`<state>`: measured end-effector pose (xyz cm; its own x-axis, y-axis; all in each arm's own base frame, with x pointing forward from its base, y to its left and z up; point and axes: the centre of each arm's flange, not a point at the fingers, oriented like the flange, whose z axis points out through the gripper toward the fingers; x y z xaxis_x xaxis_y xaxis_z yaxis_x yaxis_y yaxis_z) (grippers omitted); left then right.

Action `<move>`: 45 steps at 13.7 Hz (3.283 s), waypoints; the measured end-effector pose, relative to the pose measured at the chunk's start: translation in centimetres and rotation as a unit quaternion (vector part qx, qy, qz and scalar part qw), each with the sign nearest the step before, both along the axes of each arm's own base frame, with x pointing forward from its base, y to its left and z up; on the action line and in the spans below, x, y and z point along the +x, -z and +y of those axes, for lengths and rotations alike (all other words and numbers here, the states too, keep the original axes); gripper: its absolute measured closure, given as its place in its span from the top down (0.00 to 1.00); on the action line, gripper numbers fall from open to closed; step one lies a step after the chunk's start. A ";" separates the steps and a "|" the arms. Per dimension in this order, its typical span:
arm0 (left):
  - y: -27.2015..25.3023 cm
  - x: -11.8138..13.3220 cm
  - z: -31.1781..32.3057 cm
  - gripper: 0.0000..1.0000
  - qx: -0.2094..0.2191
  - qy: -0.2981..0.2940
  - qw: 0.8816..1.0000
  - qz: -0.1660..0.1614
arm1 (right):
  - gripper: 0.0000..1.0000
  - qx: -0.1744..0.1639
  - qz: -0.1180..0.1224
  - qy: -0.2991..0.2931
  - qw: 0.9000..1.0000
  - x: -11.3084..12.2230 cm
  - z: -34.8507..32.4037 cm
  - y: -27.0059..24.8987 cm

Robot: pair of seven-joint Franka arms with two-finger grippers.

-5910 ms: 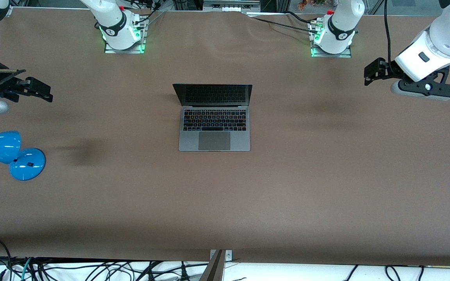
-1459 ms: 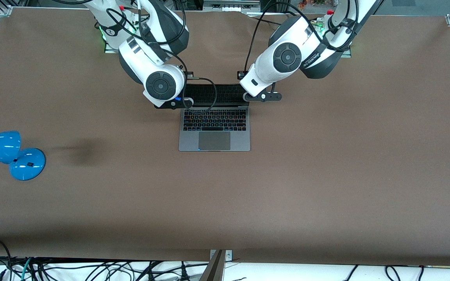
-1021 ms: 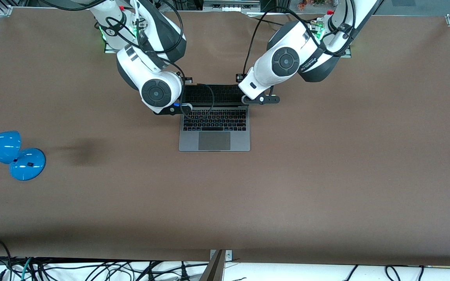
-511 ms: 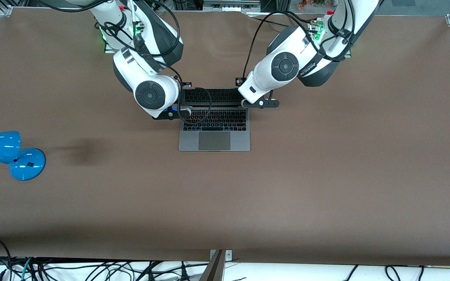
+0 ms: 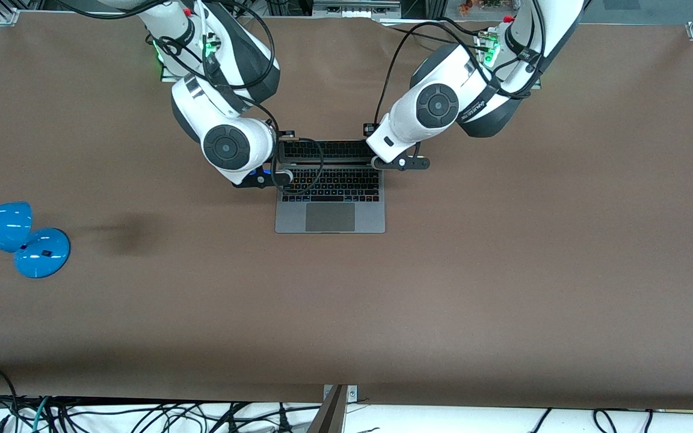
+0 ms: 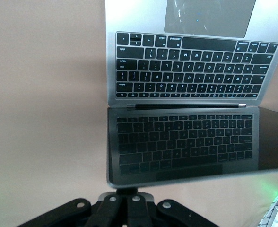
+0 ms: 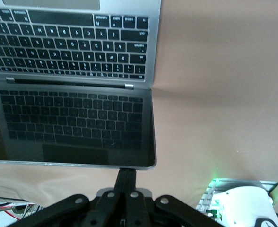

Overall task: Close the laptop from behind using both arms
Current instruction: 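Push the laptop screen forward with both grippers toward the keyboard, then press the laptop lid down flat with both grippers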

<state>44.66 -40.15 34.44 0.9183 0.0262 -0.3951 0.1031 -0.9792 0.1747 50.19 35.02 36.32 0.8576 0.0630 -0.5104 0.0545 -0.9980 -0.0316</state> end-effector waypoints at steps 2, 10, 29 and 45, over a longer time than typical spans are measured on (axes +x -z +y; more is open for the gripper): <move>0.1 0.1 0.1 0.01 0.000 -0.001 1.000 0.000 | 0.01 0.010 -0.008 -0.005 1.000 0.6 -0.3 0.0; 1.1 2.5 0.1 0.01 0.002 -0.003 1.000 -0.010 | 0.01 0.024 -0.030 0.004 0.999 1.6 -0.6 0.5; 2.3 8.2 1.9 0.01 -0.008 -0.035 0.999 -0.019 | 0.01 0.071 -0.088 -0.007 0.993 5.4 -2.2 3.6; 6.2 11.7 2.7 0.01 -0.011 -0.049 0.998 -0.023 | 0.01 0.109 -0.138 -0.030 0.984 8.3 -3.4 7.6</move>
